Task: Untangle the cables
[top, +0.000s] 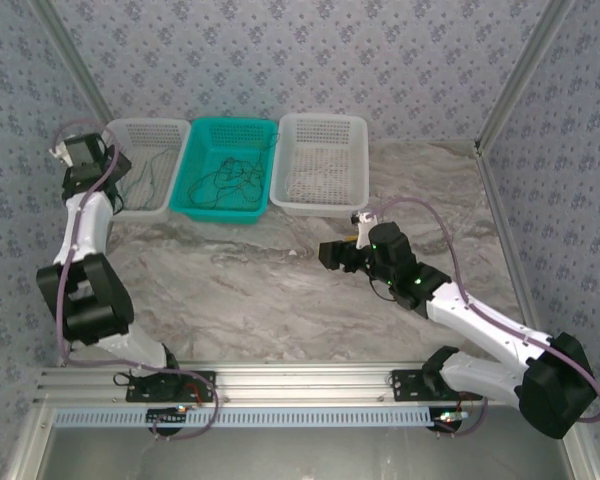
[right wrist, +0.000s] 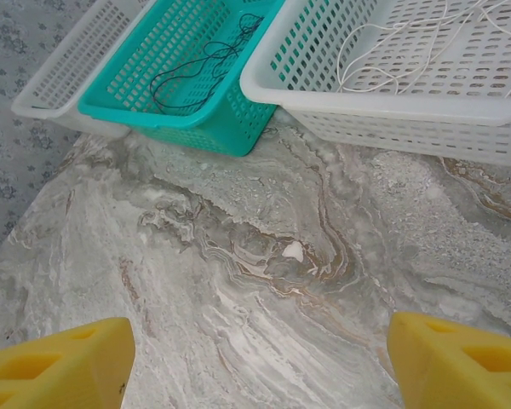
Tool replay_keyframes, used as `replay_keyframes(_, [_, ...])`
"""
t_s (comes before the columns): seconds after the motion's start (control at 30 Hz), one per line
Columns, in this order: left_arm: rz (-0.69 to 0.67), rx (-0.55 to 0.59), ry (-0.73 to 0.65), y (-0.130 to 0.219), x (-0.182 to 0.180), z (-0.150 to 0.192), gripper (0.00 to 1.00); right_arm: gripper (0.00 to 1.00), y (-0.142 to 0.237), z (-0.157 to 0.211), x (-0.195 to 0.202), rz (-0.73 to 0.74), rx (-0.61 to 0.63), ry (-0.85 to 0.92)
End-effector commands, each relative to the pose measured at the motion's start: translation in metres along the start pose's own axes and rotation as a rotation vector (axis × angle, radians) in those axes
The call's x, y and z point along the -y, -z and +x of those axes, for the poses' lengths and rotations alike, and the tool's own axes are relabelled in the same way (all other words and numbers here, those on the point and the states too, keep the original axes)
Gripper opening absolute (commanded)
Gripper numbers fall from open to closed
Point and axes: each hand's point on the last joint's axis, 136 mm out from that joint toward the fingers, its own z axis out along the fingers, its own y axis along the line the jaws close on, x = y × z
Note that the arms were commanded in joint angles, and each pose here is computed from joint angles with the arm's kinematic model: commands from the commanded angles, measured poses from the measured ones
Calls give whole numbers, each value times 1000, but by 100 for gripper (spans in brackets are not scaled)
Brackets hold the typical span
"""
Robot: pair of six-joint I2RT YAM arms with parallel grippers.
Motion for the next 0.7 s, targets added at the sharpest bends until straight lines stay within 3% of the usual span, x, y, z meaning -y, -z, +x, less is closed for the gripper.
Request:
replay_keyframes(0.0, [66,211,154,65,1,-61,99,81,4,-11,6,47,28,-10])
replay_keyframes(0.17, [237,225,206,133,13,-48,99,87,26,-29,41,208,119,-38])
replay_keyframes(0.23, [320,215,137,161,31,-27,99,97,44,-36,70,337,159,-78])
replay_keyframes(0.37, [432,159,-40,195,62,33,99,100,82,-41,125,573,190,-92])
replay_keyframes(0.53, [481,50,-295,198,82,142,99,100,120,-40,186,813,215,-89])
replay_keyframes(0.67, [420,67,-589,184,82,208,99,99,142,-31,232,1013,250,-57])
